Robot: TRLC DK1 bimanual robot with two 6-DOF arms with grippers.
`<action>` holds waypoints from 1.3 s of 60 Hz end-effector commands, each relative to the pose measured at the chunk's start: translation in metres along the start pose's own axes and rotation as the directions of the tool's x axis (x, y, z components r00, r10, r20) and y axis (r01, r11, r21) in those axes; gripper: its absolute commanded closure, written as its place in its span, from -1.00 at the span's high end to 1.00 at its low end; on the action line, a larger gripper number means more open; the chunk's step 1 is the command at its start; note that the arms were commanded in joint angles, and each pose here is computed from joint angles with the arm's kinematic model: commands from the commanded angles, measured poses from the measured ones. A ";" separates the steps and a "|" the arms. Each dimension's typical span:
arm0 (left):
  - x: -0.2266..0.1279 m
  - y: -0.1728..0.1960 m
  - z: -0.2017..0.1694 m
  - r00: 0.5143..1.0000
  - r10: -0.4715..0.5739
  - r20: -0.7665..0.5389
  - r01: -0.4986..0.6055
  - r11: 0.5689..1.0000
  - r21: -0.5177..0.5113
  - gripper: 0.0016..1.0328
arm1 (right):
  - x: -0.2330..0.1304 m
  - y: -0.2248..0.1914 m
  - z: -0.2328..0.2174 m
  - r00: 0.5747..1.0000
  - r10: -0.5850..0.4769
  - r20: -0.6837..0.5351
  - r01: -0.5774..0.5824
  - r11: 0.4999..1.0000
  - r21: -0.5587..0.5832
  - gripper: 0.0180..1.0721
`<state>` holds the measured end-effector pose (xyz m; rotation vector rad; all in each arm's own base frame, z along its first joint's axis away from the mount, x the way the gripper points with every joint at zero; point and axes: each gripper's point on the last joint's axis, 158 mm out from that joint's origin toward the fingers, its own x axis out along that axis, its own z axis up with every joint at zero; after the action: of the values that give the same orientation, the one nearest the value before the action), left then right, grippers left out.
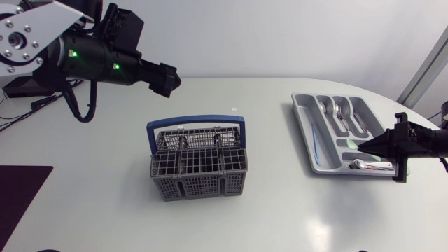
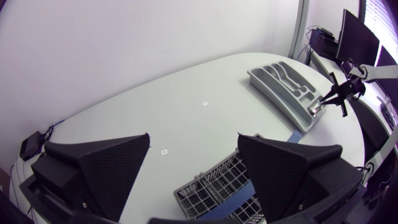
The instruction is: Unload the cutlery basket into the drawer organizer.
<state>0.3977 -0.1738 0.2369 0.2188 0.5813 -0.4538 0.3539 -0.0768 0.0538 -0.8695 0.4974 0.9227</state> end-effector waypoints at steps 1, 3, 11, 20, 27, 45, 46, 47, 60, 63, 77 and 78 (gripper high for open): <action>-0.004 0.009 -0.008 1.000 0.025 0.002 -0.025 1.000 0.008 0.90 | 0.001 -0.002 -0.023 0.999 0.038 -0.019 -0.040 0.995 -0.092 -0.89; -0.004 0.011 -0.010 1.000 0.029 0.000 -0.029 1.000 0.006 0.90 | 0.001 -0.004 -0.031 0.998 0.045 -0.036 -0.049 0.994 -0.103 -0.89; -0.007 0.016 -0.017 0.999 0.040 -0.005 -0.040 0.999 -0.002 0.90 | 0.005 -0.002 -0.052 0.993 0.076 -0.088 -0.087 0.987 -0.134 -0.89; -0.007 0.019 -0.025 0.999 0.046 -0.014 -0.047 0.999 -0.008 0.90 | 0.011 0.012 -0.064 0.985 0.115 -0.127 -0.134 0.980 -0.146 -0.89; -0.007 0.020 -0.030 0.999 0.050 -0.019 -0.050 0.999 -0.008 0.90 | 0.017 0.019 -0.069 0.981 0.124 -0.149 -0.146 0.978 -0.151 -0.89; -0.014 0.031 -0.042 0.996 0.080 -0.028 -0.080 0.997 0.000 0.90 | 0.028 0.028 -0.073 0.974 0.140 -0.177 -0.166 0.976 -0.140 -0.26; -0.015 0.031 -0.042 0.996 0.082 -0.027 -0.082 0.997 0.000 0.90 | 0.028 0.026 -0.072 0.975 0.136 -0.178 -0.162 0.977 -0.139 -0.21; -0.015 0.032 -0.042 0.996 0.083 -0.027 -0.083 0.997 -0.001 0.90 | 0.027 0.026 -0.072 0.975 0.133 -0.179 -0.159 0.978 -0.135 -0.15; -0.019 0.039 -0.054 0.994 0.100 -0.044 -0.100 0.995 0.001 0.90 | 0.022 0.009 -0.062 0.980 0.085 -0.181 -0.109 0.986 -0.123 0.16; -0.019 0.039 -0.057 0.994 0.100 -0.048 -0.100 0.995 0.003 0.90 | 0.018 0.002 -0.055 0.982 0.064 -0.177 -0.085 0.990 -0.114 0.22; -0.021 0.039 -0.081 0.990 0.102 -0.092 -0.102 0.995 0.011 0.90 | 0.009 -0.005 0.005 0.994 0.028 -0.106 -0.034 0.998 -0.056 0.40; -0.021 0.040 -0.083 0.990 0.102 -0.095 -0.102 0.995 0.010 0.90 | 0.009 -0.005 0.010 0.995 0.026 -0.098 -0.031 0.998 -0.050 0.42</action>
<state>0.3685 -0.1142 0.1951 0.2590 0.6384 -0.3589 0.3725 -0.0900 0.0498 -1.0369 0.5693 0.9114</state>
